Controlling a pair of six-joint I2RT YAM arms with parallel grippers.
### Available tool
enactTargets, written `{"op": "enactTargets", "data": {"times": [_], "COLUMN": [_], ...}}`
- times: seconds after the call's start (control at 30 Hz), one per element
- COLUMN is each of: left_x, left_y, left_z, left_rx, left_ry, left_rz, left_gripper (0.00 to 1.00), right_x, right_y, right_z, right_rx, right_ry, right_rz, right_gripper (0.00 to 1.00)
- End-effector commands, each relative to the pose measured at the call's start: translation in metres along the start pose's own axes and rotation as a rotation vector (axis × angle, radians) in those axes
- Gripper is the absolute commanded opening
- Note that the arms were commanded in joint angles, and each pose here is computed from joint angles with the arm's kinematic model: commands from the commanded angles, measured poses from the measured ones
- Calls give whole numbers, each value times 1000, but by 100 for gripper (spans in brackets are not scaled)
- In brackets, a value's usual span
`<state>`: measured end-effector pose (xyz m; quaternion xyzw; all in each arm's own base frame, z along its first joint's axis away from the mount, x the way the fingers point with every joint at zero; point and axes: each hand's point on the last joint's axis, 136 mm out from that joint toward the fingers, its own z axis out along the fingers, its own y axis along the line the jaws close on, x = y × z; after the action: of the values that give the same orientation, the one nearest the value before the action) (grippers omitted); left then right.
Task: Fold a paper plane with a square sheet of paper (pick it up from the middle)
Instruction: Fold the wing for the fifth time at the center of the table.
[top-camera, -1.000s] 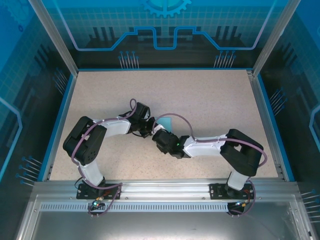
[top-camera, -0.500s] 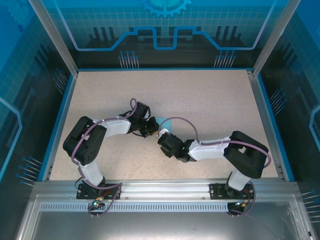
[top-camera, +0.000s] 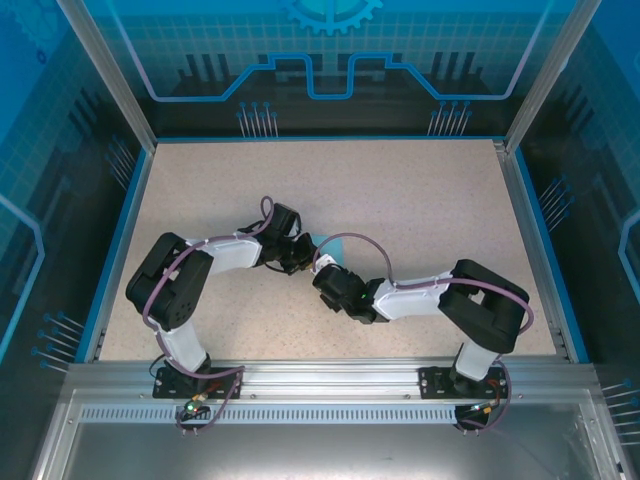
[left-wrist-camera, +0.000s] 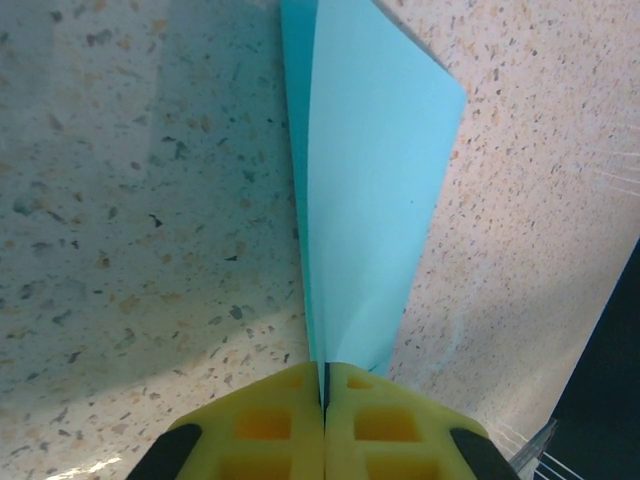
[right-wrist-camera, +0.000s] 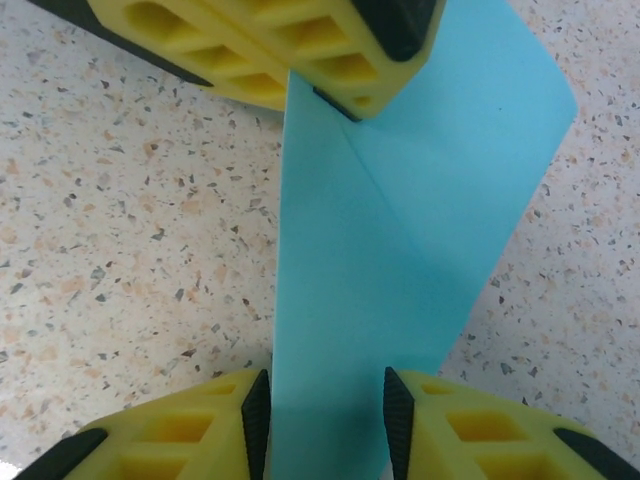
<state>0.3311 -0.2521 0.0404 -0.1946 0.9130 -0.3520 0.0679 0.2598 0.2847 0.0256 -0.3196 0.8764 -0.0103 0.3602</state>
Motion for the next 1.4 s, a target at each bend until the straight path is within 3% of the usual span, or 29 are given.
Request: {"op": "enactTargets", "data": {"times": [0.0,0.53,0.7,0.87,0.93,1.23,1.37], "left_x": [-1,0,-2,-6,-9,-20,-26], "left_y": [-12,-9,-10,-18,-21,-19,-14], "left_z": [-4,-3,-7,-20,-28,-62,-72], "left_rx": [25,13,-1,-7,-20,-65,-80], "left_ry": [18,24,14,-15,-38,-148,-174], "left_rz": [12,11,17,44,58,89,96], "left_gripper": [6,10,17,32,42,52,52], "right_x": [-6,-7,-4,-4,-4,-6,-8], "right_y": [-7,-6,-5,-3,-2,2,-1], "right_z": [6,6,7,5,5,3,5], "right_rx": [33,20,-6,-69,-104,-329,-413], "right_ry": [-17,-10,-1,-5,-5,-16,-34], "right_rz": [11,37,62,115,138,313,407], "right_gripper": [35,20,16,14,13,13,13]}}
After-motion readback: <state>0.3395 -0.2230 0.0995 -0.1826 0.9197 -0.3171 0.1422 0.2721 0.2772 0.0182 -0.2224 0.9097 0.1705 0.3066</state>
